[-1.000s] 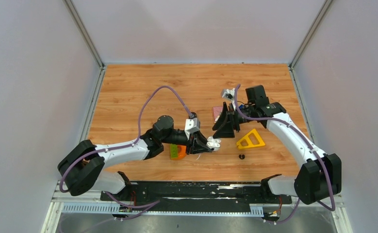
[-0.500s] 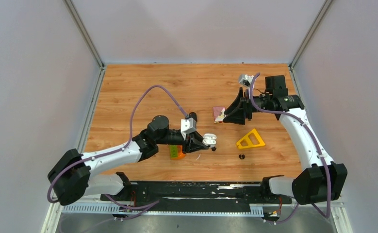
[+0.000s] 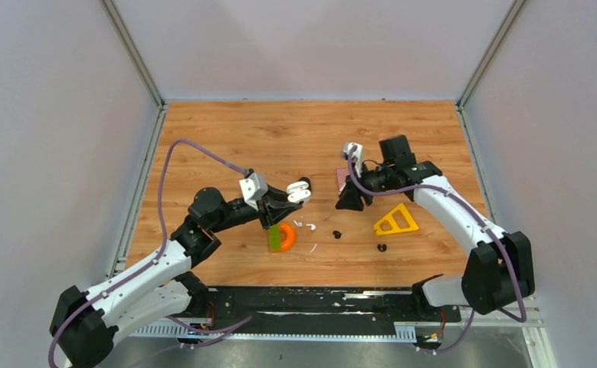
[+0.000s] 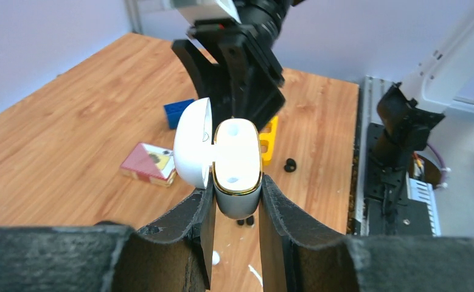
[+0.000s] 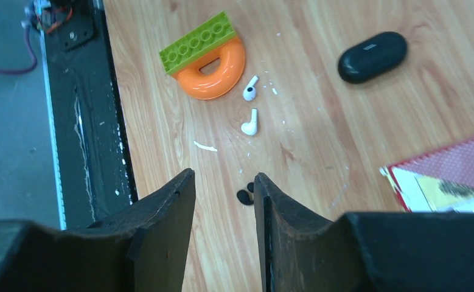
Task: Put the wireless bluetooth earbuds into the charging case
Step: Pick up the earbud from the center of the board.
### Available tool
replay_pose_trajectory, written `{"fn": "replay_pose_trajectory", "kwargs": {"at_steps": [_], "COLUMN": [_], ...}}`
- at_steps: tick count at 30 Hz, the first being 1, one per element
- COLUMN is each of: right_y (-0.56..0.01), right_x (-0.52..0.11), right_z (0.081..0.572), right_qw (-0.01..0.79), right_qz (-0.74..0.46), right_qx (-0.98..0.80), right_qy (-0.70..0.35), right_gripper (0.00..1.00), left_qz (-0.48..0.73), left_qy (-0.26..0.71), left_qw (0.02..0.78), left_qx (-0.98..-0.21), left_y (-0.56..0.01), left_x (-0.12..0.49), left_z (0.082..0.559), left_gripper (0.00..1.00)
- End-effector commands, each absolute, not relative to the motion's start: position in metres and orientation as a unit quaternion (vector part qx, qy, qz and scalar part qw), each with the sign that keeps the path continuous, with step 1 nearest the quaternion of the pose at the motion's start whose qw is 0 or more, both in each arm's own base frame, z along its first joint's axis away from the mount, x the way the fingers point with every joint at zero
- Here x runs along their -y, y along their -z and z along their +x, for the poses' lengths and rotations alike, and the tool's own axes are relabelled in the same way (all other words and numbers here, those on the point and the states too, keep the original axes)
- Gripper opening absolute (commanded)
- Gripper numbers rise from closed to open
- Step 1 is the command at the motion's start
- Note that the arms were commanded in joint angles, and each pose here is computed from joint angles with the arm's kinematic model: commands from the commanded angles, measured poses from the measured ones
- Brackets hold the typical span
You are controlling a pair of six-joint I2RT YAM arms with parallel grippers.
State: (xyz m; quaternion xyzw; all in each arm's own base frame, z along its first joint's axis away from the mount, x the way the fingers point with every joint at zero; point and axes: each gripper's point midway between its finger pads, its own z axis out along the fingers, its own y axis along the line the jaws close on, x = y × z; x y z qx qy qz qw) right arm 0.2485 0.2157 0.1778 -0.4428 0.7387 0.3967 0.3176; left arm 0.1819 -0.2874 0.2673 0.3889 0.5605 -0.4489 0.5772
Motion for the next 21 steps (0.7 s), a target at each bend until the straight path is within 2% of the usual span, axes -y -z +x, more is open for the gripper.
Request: {"fn": "replay_pose_trajectory", "kwargs": {"at_steps": [1, 9, 14, 21], "right_y": [-0.155, -0.095, -0.068, -0.056], "right_x": [-0.238, -0.27, -0.284, -0.303], "right_z": [0.262, 0.263, 0.268, 0.264], "right_qw": [0.342, 0.286, 0.256, 0.25], "right_qz": [-0.515, -0.626, -0.652, -0.707], "right_qx": [-0.694, -0.652, -0.651, -0.608], "right_qy": [-0.369, -0.319, -0.293, -0.26], "right_gripper": [0.4, 0.36, 0.36, 0.43], "left_qz": [0.338, 0.294, 0.264, 0.25], "left_qy": [0.427, 0.437, 0.443, 0.452], "left_qw": [0.624, 0.64, 0.654, 0.663], "left_qx": [-0.561, -0.559, -0.553, -0.542], "left_y": [-0.28, -0.293, -0.302, -0.309], "left_x": [0.268, 0.256, 0.248, 0.244], "left_z": [0.197, 0.211, 0.216, 0.216], "left_gripper": [0.0, 0.0, 0.0, 0.0]}}
